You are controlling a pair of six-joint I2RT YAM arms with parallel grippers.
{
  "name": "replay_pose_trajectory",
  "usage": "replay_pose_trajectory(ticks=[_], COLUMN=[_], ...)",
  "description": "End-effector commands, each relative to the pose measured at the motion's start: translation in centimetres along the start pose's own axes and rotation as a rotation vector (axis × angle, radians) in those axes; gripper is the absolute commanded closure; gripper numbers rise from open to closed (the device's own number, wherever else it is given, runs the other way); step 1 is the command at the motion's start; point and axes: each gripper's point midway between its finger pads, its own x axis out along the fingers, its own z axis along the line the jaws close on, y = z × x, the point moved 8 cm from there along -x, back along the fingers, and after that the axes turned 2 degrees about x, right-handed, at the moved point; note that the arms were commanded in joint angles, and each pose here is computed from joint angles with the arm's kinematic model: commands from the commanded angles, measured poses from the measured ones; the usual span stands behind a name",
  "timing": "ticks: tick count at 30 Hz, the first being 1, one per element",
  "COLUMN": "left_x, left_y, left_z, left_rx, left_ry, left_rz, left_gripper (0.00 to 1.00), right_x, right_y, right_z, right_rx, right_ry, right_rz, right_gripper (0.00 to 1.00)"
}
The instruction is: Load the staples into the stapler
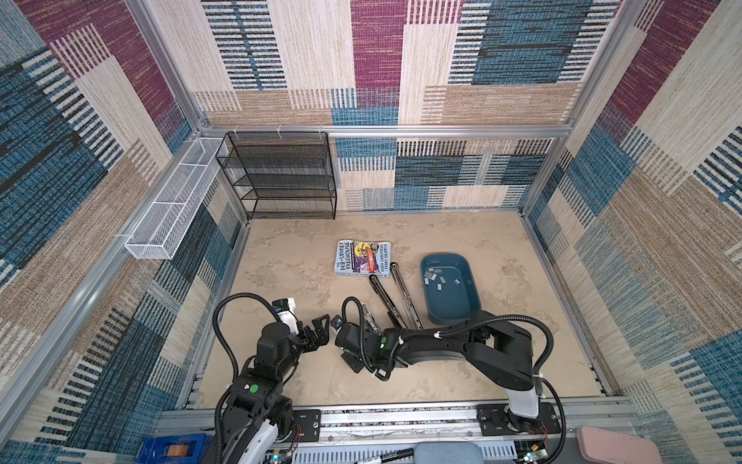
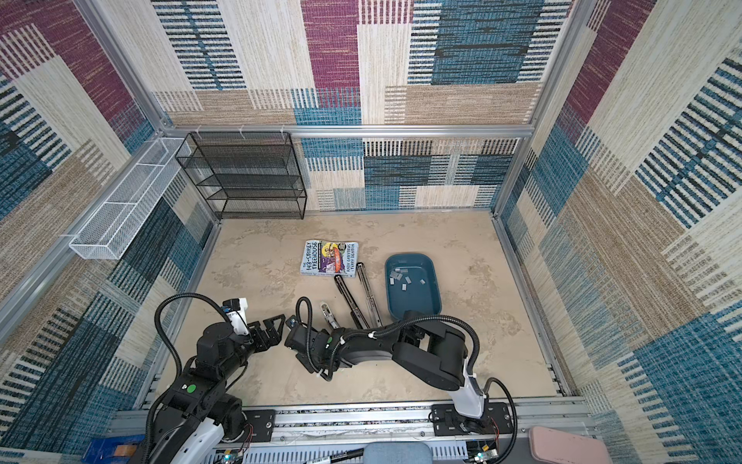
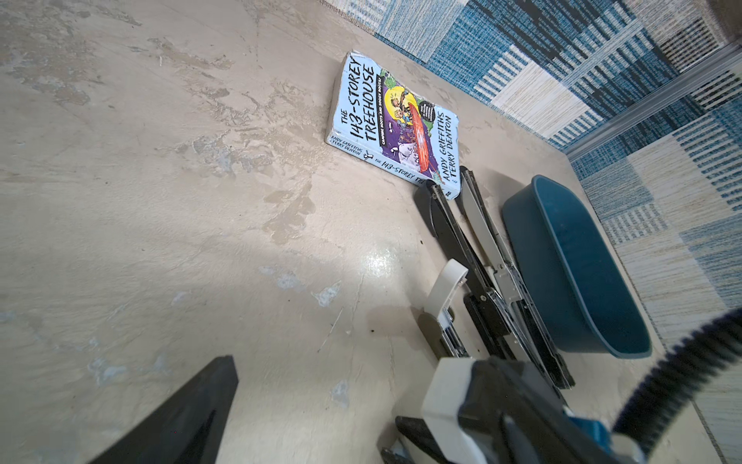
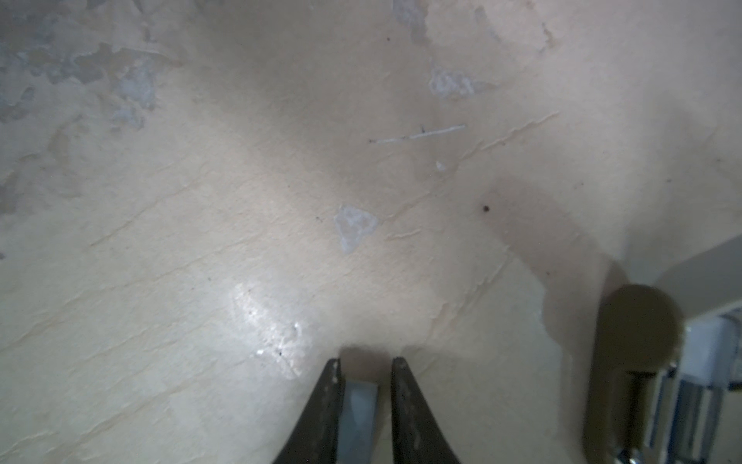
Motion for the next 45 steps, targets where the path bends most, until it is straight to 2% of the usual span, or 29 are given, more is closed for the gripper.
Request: replay_pose_trajectory(ticks=[1, 7, 12, 20, 36, 40, 45], left_x=[-0.1, -0.3, -0.3, -0.3, -0.3, -0.3, -0.2], left_y=[0.0, 0.0, 0.0, 0.0, 0.0, 0.0, 0.1], left_z=[0.2, 0.3, 0.3, 0.3, 0.3, 0.2, 0.1], left_rx=[-0.012, -0.014, -0.015, -0.015, -0.014, -0.011, -0.009], left_ry=[-0.02, -0.023, -0.021, -0.02, -0.014, -0.01, 0.007], left_rz=[-0.012, -0.022, -0.024, -0.023, -0.023, -0.021, -0.014], left_gripper=[0.01, 0.01, 0.01, 0.01, 0.01, 0.01, 0.01], right_x=[0.5, 0.7, -0.1, -0.6, 0.1, -0.3, -2.8], right_y=[1.1, 1.2, 1.0, 0.9, 1.1, 0.3, -1.5], right_z=[-0.2, -0.1, -0.1, 0.0, 0.3, 0.3, -0.2], right_rx=[-0.024, -0.027, -0.014, -0.006, -0.012, 0.005, 0.04], right_ry=[0.029, 0.045, 0.046, 0.045, 0.057, 0.064, 0.098], right_rz=[0.067, 0.09, 0.088, 0.093, 0.113, 0.078, -0.018], right_gripper=[0.76, 0.79, 0.71, 0.71, 0.83, 0.85, 0.87])
